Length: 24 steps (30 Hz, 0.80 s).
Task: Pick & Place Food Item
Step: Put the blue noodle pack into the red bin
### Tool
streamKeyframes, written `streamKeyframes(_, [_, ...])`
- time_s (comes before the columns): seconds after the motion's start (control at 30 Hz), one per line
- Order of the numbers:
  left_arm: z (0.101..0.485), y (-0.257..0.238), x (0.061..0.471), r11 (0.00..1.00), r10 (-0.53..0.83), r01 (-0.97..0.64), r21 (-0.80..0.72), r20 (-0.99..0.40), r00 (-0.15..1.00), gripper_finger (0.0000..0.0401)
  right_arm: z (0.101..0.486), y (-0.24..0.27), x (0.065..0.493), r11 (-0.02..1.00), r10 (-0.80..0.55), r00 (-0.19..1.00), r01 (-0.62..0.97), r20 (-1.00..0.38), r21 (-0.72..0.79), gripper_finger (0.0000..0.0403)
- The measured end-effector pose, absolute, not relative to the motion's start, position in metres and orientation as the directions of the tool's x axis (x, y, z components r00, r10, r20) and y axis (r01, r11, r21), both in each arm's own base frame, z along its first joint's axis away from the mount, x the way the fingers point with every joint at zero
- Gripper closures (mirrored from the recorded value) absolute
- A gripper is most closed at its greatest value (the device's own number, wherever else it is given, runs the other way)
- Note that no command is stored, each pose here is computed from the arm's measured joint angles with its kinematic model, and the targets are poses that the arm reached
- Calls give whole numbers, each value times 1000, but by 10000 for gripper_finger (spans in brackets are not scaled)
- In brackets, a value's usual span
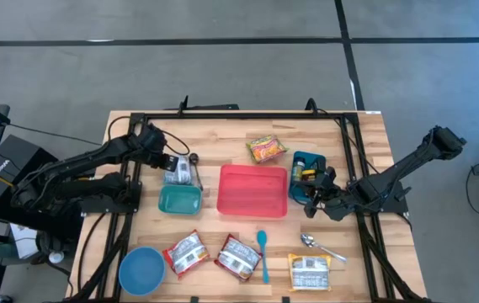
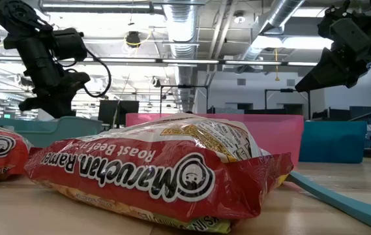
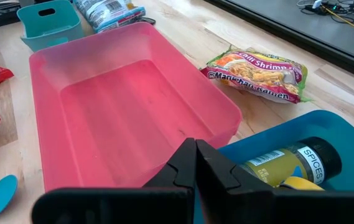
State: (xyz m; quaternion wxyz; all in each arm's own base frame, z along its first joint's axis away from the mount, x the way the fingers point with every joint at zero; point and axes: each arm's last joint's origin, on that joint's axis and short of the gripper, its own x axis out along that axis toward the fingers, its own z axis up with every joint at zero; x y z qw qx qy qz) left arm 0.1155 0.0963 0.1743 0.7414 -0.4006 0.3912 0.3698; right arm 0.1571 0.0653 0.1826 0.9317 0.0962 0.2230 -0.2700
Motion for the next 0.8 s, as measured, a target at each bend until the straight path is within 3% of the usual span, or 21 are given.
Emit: streamKeyframes(0.8, [203, 85, 102, 466, 359, -794, -390, -737, 573, 401, 183, 65, 157, 836, -461, 755, 546, -467, 58, 403])
